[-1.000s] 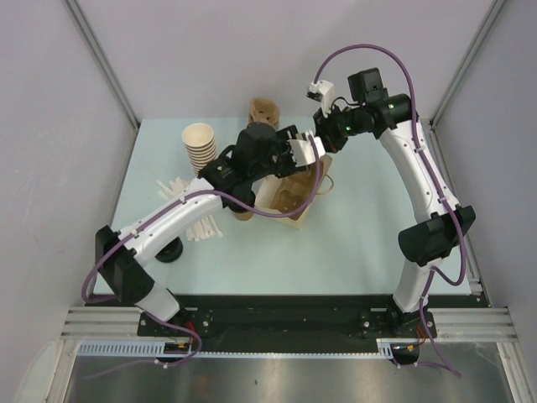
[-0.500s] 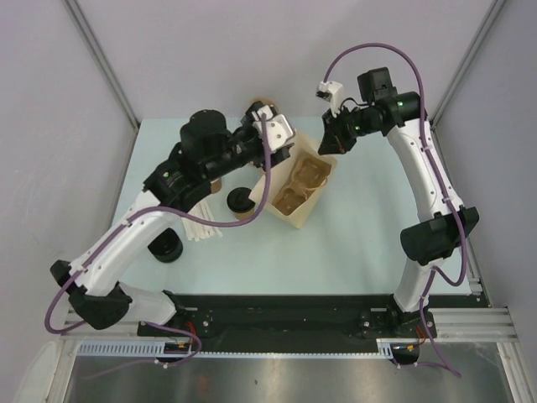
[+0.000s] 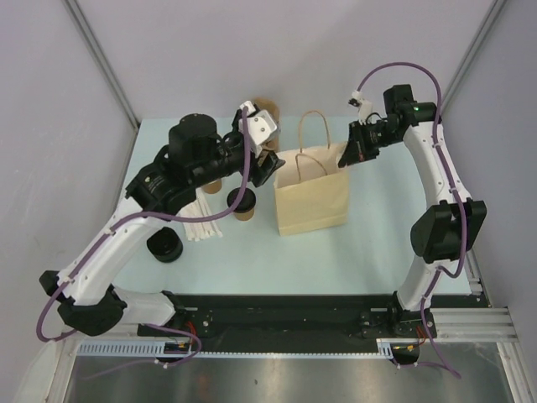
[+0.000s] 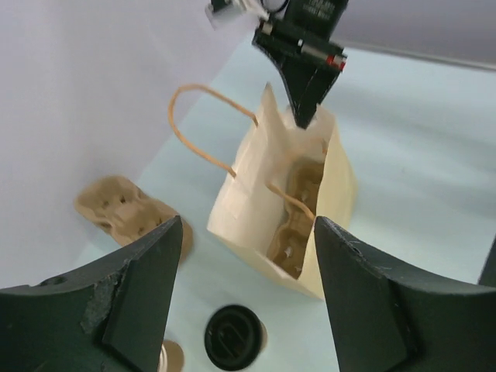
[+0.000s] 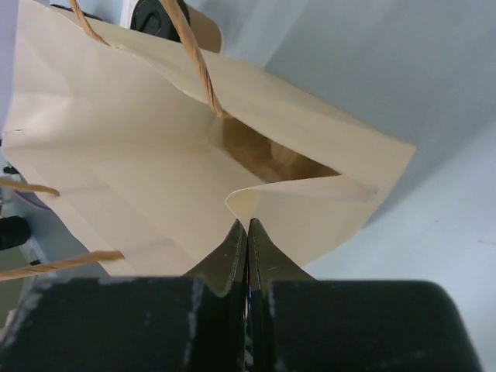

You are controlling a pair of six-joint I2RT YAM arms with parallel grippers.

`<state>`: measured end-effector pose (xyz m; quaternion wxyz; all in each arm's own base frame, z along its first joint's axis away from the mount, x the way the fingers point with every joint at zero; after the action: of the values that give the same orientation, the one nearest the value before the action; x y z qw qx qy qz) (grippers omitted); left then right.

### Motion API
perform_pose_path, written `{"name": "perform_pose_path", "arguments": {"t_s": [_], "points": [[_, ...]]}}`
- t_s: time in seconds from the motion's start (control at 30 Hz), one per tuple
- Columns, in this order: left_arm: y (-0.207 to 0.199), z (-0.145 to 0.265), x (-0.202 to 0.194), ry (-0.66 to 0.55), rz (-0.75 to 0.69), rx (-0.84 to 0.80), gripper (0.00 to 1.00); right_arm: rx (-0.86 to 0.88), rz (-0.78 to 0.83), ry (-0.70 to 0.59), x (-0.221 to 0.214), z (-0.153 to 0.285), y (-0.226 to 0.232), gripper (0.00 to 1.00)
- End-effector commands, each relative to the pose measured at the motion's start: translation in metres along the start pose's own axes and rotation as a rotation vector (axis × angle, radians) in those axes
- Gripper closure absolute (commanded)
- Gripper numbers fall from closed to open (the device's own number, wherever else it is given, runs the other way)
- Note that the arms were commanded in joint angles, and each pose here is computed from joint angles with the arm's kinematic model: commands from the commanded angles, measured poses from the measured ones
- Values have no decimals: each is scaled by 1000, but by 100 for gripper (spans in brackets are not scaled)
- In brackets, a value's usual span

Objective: Pack the takeout coffee

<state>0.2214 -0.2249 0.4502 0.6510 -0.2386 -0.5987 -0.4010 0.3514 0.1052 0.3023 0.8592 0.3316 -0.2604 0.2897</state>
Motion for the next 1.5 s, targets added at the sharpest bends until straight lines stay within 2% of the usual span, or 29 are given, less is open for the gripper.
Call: {"name": "perform_pose_path", "arguments": {"t_s": [0.0,0.23,0.37,0.47,0.53,0.63,0.73,0.93,1.13,1.33,1.43,1.47], "points": [[9,-10,-29,127,139,42,24,18,26,-74,1,15,26,100],[21,-22,-45,222,223,32,21,33,97,-120,-12,25,45,100],[6,-10,-79,262,258,-7,20,13,262,-165,-23,32,71,100],[0,-3,-94,240,253,-11,20,-28,348,-146,-35,27,79,100],[-5,13,-81,160,266,-49,20,-46,377,-159,-42,32,86,100],[-9,32,-65,69,192,-83,20,-66,420,-182,-46,42,94,100],[-7,43,-67,32,127,-53,19,-89,464,-215,-49,53,102,100],[-9,45,-67,40,173,-59,19,-107,523,-263,-49,63,114,100],[-11,38,-78,79,115,-115,19,-110,594,-297,-53,68,120,100],[-11,25,-80,123,178,-127,20,-93,504,-238,-54,65,114,100],[3,12,-82,178,222,-34,20,-101,411,-218,-54,62,98,100],[7,1,-94,258,252,-19,20,-106,382,-210,-54,61,90,100]]}}
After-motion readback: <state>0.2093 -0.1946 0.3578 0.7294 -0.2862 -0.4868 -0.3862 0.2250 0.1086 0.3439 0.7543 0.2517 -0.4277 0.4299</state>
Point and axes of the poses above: each gripper's point midway between its finger pads, its own z axis back along the fingers, its own y axis along the line the jaws close on, x = y × z, the point moved 7 cm from there along z, back along the fingers, and after that the axes turned 8 degrees about z, right-handed, at the moved point
